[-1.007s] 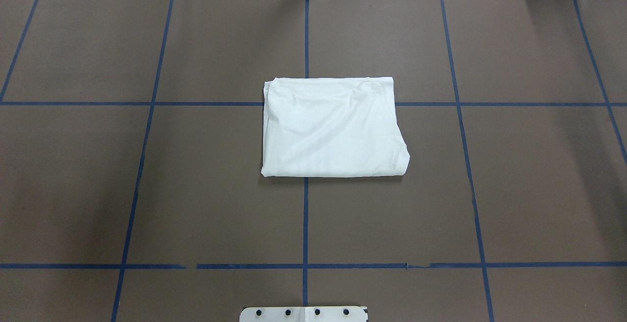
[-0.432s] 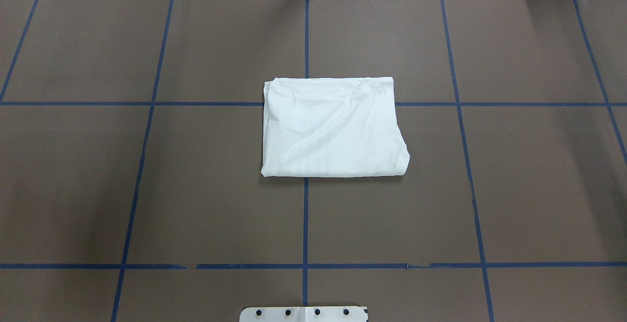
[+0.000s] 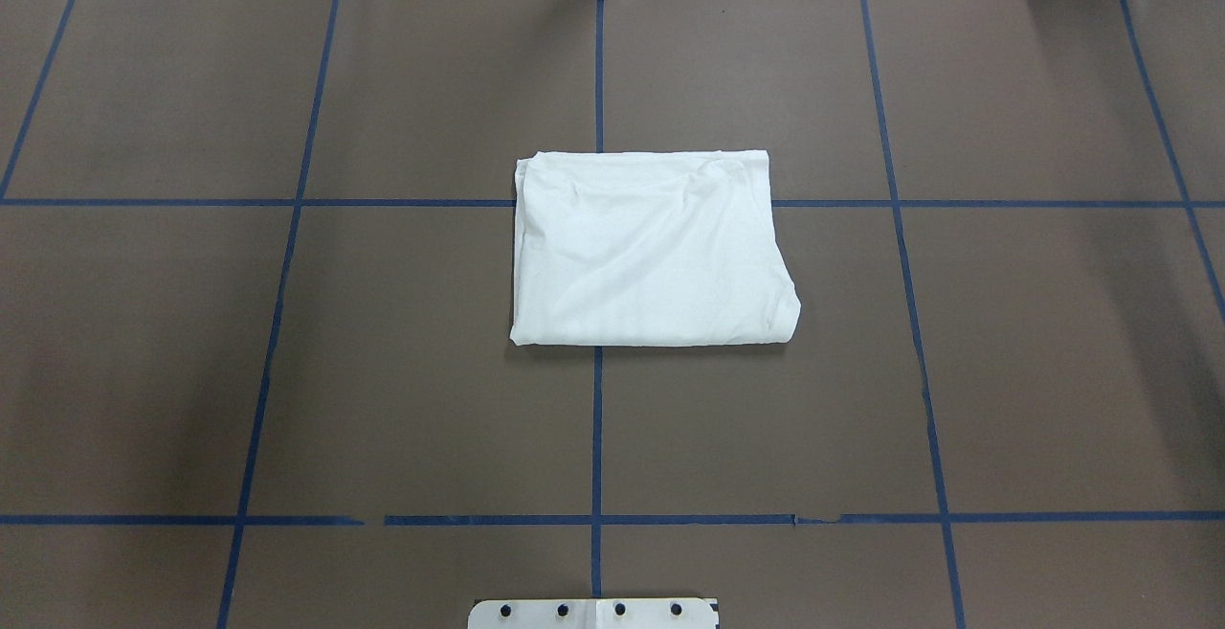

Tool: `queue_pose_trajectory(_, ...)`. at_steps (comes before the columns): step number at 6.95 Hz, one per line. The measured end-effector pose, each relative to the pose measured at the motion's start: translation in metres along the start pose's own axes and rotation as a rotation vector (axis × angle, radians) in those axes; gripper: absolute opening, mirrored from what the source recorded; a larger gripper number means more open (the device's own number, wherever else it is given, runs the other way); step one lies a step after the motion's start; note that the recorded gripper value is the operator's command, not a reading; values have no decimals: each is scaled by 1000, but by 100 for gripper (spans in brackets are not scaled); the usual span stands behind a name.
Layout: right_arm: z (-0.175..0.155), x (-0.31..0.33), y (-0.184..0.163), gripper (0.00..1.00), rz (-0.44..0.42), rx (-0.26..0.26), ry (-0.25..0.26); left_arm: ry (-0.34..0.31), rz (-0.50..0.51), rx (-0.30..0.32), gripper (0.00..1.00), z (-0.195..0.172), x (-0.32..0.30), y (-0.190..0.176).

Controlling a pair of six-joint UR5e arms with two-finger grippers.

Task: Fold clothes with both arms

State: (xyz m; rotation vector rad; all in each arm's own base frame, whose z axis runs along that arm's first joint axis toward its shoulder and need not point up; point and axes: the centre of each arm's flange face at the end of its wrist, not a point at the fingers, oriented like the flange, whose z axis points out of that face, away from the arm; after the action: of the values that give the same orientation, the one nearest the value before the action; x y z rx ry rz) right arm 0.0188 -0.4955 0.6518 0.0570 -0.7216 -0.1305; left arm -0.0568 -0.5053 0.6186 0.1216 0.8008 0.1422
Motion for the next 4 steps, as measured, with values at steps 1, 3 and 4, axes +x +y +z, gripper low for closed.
queue_pose_trajectory(1, -1, -1, -1, 100, -2, 2, -1, -1, 0, -3, 100, 1, -1, 1)
queue_pose_trajectory(3, 0, 0, 1, 100, 0, -1, -2, -14, 0, -8, 100, 3, -2, 1)
queue_pose_trajectory(4, 1, 1, 3, 100, 1, -3, 0, -16, 1, -8, 100, 3, -2, 1)
